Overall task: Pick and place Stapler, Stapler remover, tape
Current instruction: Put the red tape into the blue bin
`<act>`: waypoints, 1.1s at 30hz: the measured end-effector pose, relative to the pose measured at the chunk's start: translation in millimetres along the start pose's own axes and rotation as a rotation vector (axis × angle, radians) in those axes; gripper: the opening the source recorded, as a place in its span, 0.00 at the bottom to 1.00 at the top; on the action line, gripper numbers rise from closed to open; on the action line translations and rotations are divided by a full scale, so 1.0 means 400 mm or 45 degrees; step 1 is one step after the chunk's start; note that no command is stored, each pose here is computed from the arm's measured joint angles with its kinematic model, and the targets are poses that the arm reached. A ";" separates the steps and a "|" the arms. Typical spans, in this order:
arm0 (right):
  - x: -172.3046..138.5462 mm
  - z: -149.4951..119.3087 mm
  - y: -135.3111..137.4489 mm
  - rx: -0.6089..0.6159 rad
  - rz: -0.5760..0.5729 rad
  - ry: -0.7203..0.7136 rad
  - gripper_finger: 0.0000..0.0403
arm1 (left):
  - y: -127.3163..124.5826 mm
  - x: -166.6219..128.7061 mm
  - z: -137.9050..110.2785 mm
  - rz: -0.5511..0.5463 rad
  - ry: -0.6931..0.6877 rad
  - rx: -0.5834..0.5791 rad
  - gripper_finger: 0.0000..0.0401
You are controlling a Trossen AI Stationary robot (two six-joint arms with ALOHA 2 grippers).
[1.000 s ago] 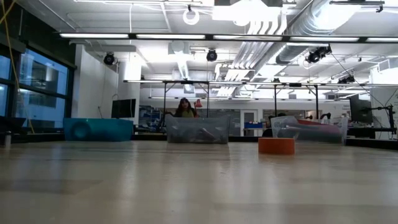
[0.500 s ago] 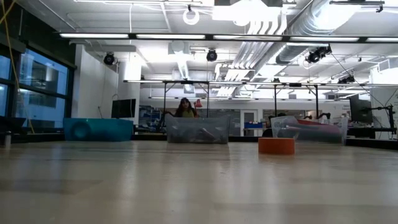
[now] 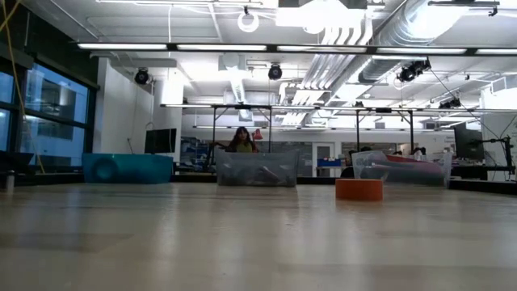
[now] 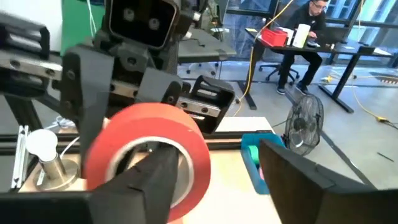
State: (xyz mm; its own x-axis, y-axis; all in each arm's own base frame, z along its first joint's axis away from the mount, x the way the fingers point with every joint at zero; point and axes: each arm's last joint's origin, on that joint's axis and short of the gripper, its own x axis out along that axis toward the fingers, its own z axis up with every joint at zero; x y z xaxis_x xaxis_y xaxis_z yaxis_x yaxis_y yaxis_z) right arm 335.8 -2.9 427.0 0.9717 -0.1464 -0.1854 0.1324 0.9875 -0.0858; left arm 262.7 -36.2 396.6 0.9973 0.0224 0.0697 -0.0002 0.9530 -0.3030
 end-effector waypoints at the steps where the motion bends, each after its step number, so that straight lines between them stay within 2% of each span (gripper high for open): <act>1: -0.004 0.002 -0.001 0.013 -0.001 -0.002 0.53 | 0.001 -0.001 0.000 0.016 0.002 0.002 0.08; 6: -0.050 0.010 -0.012 0.035 -0.061 0.044 0.60 | 0.012 -0.011 -0.006 0.156 0.037 0.019 0.08; 13: -0.150 0.030 -0.037 0.099 -0.216 0.083 0.61 | 0.056 -0.045 0.001 0.510 0.128 0.000 0.08; 22: -0.228 0.028 -0.057 0.118 -0.373 0.159 0.61 | 0.201 -0.081 0.001 0.875 0.391 -0.102 0.08; 33: -0.231 0.021 -0.058 0.148 -0.402 0.191 0.61 | 0.384 -0.163 -0.005 1.291 0.632 -0.302 0.08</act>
State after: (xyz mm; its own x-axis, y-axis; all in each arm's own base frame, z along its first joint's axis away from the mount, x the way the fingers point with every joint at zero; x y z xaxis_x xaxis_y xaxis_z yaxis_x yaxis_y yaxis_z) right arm 244.5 -11.6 454.4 0.8409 -0.4436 -0.3099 0.4511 0.8910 -0.0513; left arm 197.7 107.9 343.5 0.4655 0.5738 -0.6739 -0.8568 0.4829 -0.1807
